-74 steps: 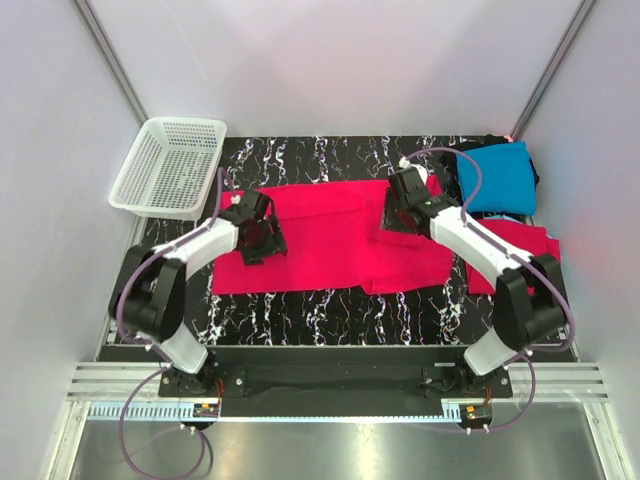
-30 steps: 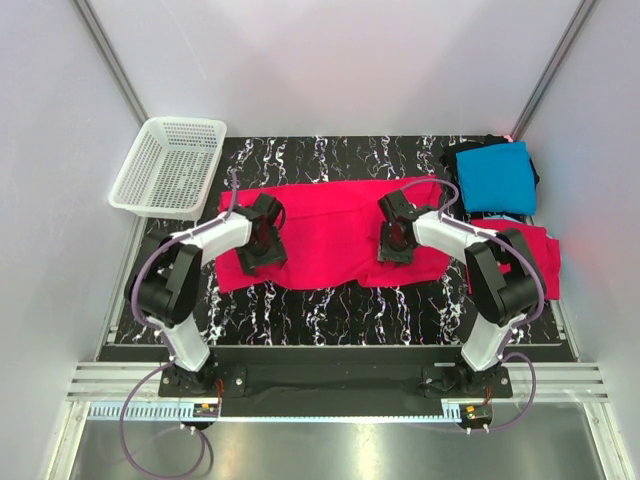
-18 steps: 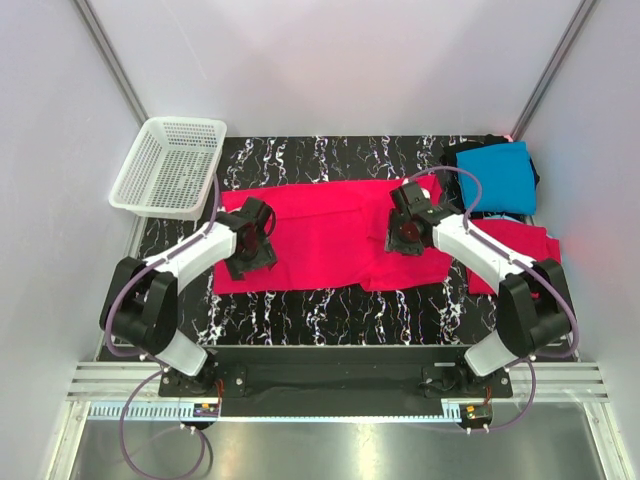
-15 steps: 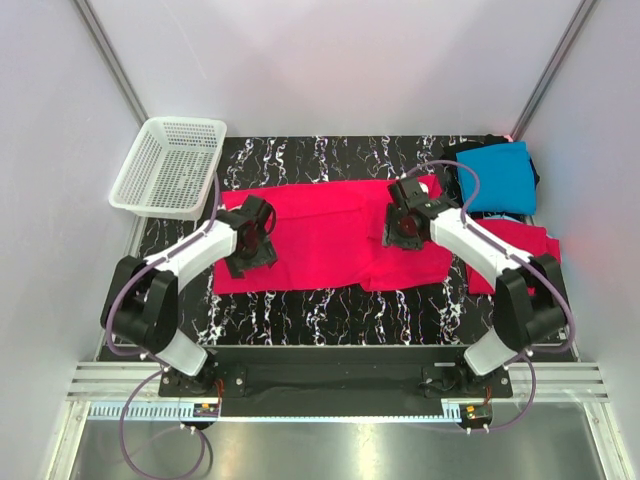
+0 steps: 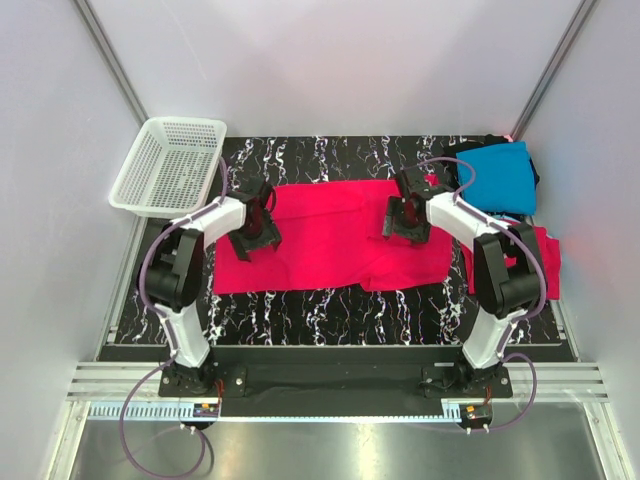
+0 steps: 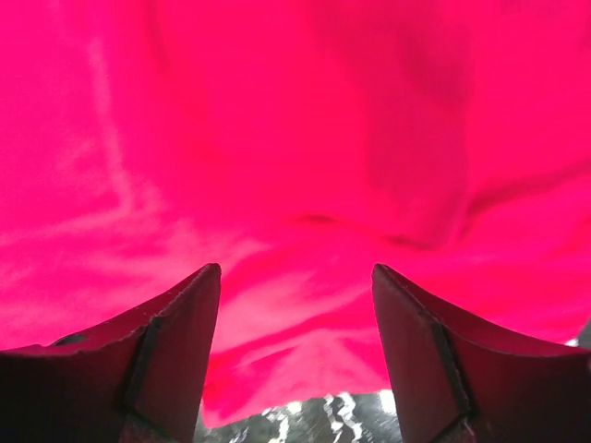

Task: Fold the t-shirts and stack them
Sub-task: Fold the tshirt

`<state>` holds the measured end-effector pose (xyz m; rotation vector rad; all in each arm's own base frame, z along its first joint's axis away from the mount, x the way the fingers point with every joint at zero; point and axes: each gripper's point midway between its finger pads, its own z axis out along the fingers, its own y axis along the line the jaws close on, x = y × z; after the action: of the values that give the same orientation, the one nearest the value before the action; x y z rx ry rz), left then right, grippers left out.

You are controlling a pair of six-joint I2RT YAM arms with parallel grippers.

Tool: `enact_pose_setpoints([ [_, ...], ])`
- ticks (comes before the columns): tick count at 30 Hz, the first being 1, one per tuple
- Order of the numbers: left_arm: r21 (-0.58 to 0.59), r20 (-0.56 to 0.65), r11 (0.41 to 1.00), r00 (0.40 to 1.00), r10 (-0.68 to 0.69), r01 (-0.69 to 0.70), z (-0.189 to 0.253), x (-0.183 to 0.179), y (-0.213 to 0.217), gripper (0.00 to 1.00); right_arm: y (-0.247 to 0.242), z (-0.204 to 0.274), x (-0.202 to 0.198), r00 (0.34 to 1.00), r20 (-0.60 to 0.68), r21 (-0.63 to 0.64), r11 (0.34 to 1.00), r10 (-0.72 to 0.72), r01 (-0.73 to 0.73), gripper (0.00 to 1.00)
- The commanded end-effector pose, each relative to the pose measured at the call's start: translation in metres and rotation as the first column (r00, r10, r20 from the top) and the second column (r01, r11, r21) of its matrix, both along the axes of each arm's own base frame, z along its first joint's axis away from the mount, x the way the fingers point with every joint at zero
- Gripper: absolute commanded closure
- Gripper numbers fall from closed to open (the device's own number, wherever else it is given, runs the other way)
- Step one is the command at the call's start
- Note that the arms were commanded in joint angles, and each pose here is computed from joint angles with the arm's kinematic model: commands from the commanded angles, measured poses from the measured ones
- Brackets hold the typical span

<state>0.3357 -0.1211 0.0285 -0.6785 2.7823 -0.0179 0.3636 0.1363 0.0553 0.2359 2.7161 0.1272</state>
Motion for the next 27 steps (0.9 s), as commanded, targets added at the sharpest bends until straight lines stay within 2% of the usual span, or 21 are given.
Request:
enact_pose_setpoints([
  [1, -0.032, 0.022, 0.999, 1.000, 0.007, -0.007, 0.002, 0.020, 0.004, 0.23, -0.009, -0.001, 0.013, 1.000, 0.024, -0.004, 1.000, 0.008, -0.008, 0.25],
  [7, -0.075, -0.021, 0.997, 0.999, 0.025, -0.027, -0.012, 0.030, 0.004, 0.22, -0.014, -0.011, 0.024, 1.000, -0.010, 0.056, 0.998, -0.005, 0.006, 0.24],
  [13, -0.120, -0.020, 0.992, 1.000, 0.022, -0.024, -0.010, 0.048, -0.005, 0.22, 0.001, -0.020, 0.035, 0.998, -0.061, 0.189, 0.982, 0.027, -0.015, 0.24],
  [16, -0.158, -0.056, 0.987, 0.998, 0.020, -0.028, -0.020, 0.048, -0.010, 0.22, 0.002, -0.024, 0.043, 0.997, -0.076, 0.235, 0.972, 0.026, -0.008, 0.25],
  [24, -0.213, -0.077, 0.975, 0.996, 0.046, -0.062, -0.027, 0.074, -0.011, 0.22, -0.002, -0.038, 0.072, 0.992, -0.122, 0.293, 0.956, 0.021, 0.015, 0.25],
  [26, -0.221, -0.089, 0.972, 0.994, 0.061, -0.080, -0.033, 0.082, -0.007, 0.22, -0.005, -0.033, 0.089, 0.995, -0.098, 0.299, 0.954, 0.022, 0.008, 0.25],
  [27, -0.228, -0.078, 0.970, 0.995, 0.064, -0.081, -0.030, 0.089, -0.007, 0.22, -0.008, -0.041, 0.088, 0.991, -0.133, 0.293, 0.956, 0.020, 0.020, 0.25],
])
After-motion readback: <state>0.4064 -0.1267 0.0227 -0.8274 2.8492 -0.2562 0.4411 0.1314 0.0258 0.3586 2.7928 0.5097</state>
